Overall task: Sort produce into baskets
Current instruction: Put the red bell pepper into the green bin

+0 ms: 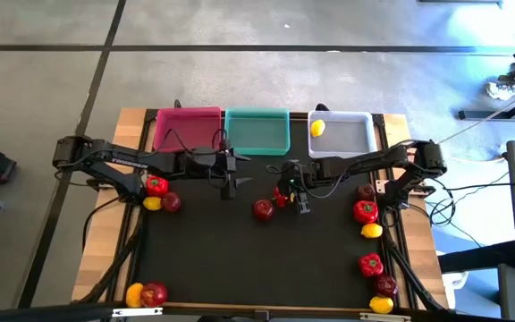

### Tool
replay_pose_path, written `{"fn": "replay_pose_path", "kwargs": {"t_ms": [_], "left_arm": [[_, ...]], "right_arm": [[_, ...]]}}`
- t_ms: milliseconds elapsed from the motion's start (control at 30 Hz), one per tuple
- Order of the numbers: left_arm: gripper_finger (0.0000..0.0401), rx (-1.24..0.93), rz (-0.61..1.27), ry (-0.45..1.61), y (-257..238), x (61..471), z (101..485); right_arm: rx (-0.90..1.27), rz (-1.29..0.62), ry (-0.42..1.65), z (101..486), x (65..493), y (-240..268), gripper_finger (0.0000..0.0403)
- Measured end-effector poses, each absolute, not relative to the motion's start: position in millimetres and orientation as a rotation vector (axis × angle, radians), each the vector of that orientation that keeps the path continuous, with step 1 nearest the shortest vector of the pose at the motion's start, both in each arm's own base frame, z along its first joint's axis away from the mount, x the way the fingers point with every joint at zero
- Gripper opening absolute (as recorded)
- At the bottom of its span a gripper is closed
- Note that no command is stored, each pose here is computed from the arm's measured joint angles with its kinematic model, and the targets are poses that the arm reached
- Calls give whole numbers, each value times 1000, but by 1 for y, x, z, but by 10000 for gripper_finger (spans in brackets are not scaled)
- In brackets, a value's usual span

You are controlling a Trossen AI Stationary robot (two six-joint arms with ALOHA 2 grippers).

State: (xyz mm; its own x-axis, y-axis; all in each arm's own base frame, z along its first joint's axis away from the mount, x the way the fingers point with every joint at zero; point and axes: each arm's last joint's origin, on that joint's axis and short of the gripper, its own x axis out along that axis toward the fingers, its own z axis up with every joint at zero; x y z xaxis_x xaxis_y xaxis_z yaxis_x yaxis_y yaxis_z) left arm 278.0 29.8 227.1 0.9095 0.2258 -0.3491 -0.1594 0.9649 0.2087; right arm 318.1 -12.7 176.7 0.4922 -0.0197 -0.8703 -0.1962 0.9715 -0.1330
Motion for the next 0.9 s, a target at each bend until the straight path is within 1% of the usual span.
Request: {"fn": "replay_pose_path", "kwargs": {"t_ms": [200, 400, 733, 900], "left_arm": [[285, 173, 209, 372, 32, 277, 229], [285, 84, 250, 359, 39, 276, 230], [285, 68, 314, 345, 56, 274, 231], [285, 46, 357, 288, 75, 268, 229]], "right_arm": [[-265, 6, 971, 207, 308, -17, 136], [-204, -83, 847, 234, 300, -38, 137], [-100, -142, 603, 253, 304, -84, 138], [-53, -136, 486, 260, 303, -109, 138]]}}
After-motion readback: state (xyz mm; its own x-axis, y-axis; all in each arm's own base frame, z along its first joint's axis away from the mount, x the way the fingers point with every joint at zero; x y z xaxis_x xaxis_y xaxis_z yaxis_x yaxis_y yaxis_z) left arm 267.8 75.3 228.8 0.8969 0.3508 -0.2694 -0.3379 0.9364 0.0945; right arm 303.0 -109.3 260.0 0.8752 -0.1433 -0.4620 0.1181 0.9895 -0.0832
